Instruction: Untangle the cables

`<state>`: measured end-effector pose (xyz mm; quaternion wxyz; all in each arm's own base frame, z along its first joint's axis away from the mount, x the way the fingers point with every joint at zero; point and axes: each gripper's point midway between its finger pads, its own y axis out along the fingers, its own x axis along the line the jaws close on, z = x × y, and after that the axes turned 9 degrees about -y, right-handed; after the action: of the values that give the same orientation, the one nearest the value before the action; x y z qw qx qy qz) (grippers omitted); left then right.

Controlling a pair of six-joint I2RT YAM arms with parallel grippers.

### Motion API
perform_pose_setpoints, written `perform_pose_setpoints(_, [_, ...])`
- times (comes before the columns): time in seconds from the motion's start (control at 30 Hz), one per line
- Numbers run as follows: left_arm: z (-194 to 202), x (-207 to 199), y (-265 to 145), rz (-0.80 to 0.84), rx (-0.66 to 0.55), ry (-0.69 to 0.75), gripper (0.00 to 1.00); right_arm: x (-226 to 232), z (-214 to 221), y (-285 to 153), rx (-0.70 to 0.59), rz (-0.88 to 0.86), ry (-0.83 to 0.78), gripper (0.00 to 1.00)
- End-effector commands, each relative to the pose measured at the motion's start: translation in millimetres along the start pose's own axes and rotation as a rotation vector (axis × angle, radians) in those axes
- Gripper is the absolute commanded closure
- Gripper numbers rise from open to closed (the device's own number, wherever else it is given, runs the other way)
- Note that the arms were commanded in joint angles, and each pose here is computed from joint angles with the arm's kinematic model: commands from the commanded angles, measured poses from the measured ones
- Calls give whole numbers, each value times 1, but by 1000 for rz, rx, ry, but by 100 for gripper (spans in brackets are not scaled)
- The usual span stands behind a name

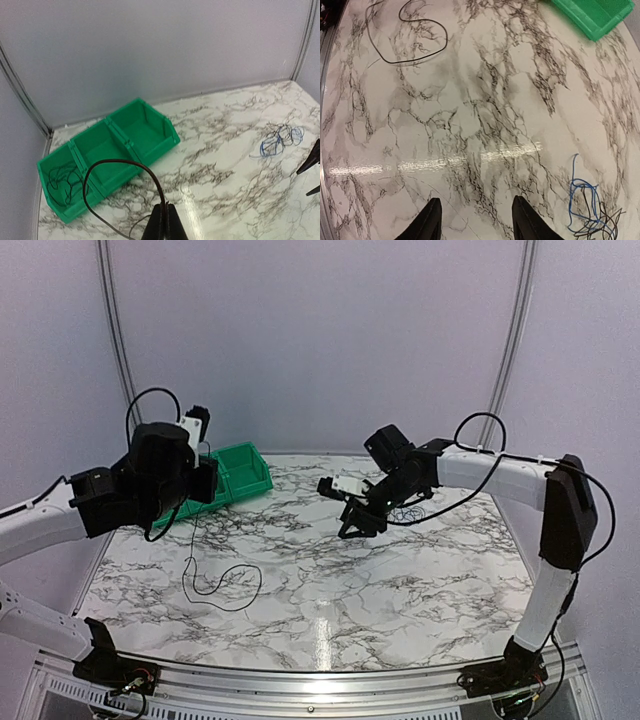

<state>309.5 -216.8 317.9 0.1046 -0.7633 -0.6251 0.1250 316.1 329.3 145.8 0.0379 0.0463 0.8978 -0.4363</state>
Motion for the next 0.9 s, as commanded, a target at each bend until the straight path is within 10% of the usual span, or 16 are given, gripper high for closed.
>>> perform_pose_setpoints(0.0, [57, 7, 12, 19, 99, -206, 100, 29, -36, 23, -32, -60, -149, 52])
perform_pose_setpoints(0.53, [194, -28, 26, 216, 563, -215, 98, 90, -39, 58, 29, -136, -286, 54])
perform_pose_setpoints(0.7, [243, -57, -17, 406, 789, -211, 71, 85, -21, 47, 31, -99, -263, 54])
perform_pose_setpoints(0.87, [247, -49, -37, 359, 771, -104, 51, 72, -12, 37, -3, -83, -199, 54])
